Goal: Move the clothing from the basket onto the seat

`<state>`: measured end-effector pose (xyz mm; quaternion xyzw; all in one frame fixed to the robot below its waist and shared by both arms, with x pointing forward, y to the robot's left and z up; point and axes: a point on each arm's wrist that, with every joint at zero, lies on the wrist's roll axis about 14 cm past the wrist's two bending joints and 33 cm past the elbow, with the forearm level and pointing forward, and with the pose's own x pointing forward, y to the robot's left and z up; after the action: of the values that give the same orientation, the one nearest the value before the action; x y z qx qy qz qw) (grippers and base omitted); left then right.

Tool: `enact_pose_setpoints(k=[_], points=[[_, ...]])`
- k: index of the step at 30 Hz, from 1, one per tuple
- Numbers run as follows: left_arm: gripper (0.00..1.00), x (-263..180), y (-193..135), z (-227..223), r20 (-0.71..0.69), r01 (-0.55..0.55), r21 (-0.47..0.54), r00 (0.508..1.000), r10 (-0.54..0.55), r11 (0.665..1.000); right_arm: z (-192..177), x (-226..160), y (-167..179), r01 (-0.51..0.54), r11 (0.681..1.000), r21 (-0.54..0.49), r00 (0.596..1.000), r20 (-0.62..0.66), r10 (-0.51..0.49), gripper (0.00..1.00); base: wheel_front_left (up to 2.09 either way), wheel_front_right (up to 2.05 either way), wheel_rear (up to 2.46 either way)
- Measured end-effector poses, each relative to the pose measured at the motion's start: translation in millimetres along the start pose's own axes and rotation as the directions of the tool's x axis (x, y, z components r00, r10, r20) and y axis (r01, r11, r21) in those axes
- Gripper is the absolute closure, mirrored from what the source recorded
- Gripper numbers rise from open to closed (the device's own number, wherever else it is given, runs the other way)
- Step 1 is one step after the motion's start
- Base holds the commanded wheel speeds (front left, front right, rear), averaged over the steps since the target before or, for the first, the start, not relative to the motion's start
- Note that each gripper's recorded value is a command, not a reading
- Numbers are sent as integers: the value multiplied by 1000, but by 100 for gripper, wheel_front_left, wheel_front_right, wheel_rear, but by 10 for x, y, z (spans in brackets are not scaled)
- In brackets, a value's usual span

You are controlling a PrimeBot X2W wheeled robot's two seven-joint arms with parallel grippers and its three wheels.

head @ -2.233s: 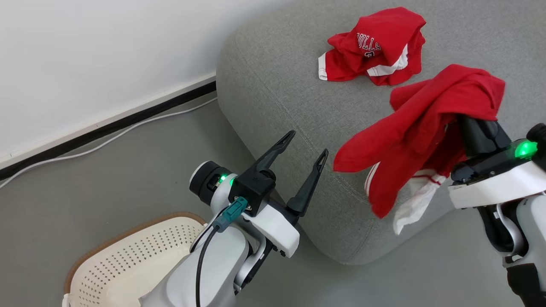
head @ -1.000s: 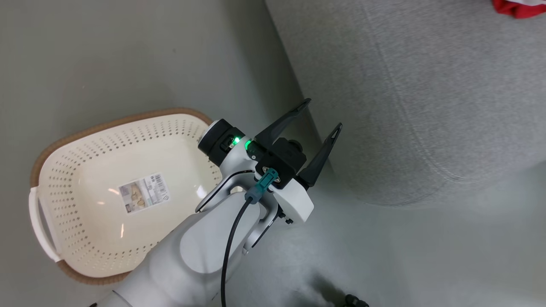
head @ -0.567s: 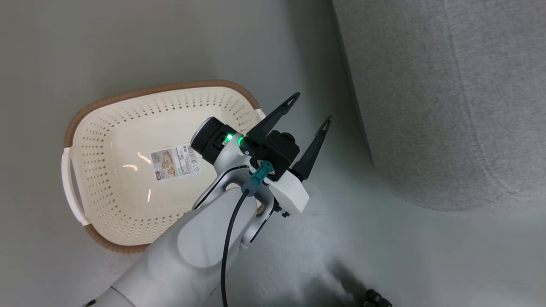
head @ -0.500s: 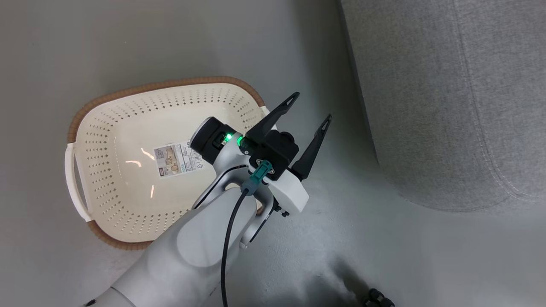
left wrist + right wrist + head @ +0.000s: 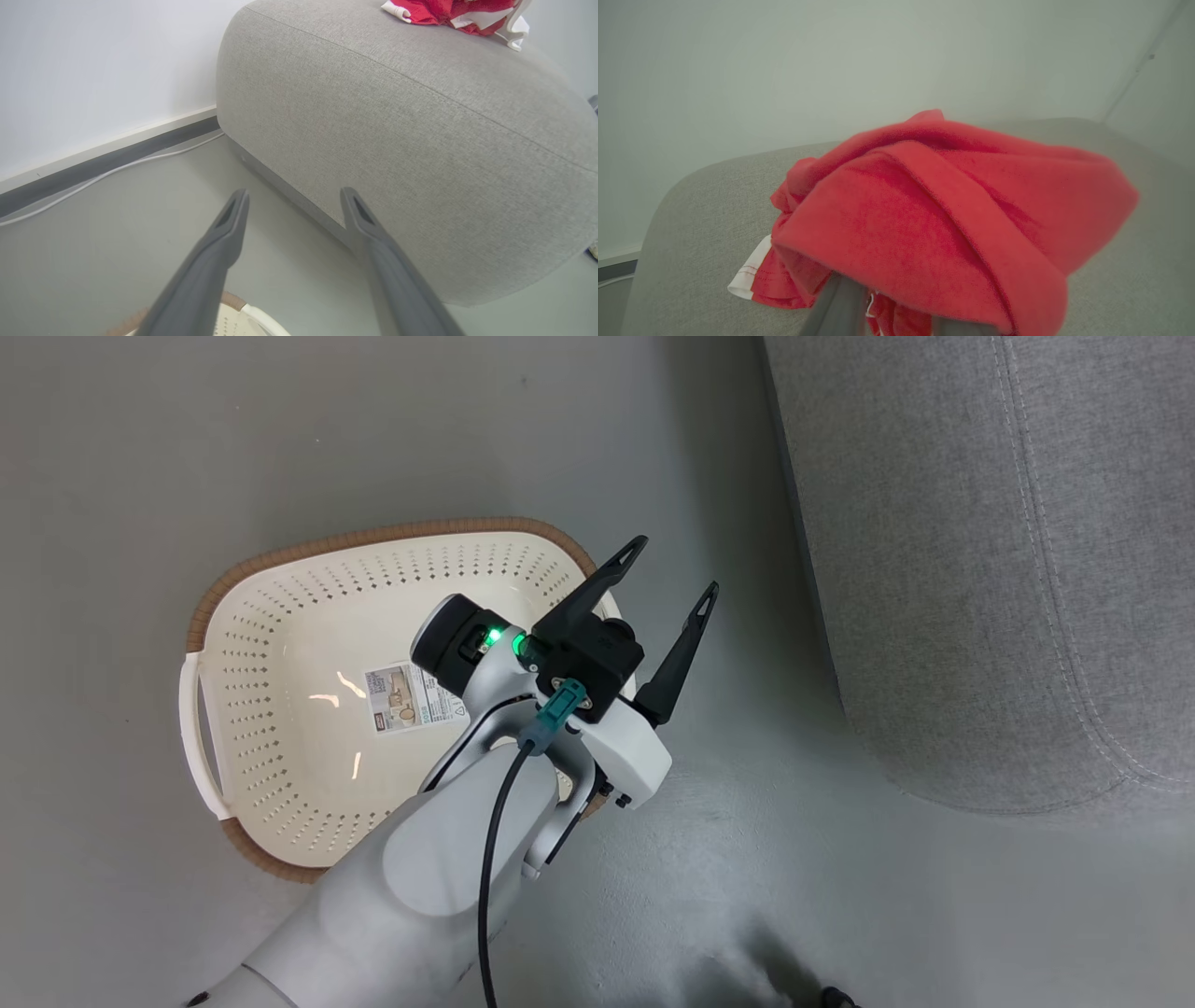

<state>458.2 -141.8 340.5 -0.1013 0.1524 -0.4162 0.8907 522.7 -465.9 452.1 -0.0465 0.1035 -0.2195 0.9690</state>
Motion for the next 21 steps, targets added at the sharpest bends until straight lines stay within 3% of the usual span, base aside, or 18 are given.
enact_pose_setpoints(k=[12,21], points=[[0,-134,4,369,65,-48,10,997,48,999,-381,-510,243,-104,994,27,991,-78,106,0,0,0,0],[0,-469,336,662,124,-228,19,967,224,973,4,-652,775,-267,964,18,963,33,266,0,0,0,0]])
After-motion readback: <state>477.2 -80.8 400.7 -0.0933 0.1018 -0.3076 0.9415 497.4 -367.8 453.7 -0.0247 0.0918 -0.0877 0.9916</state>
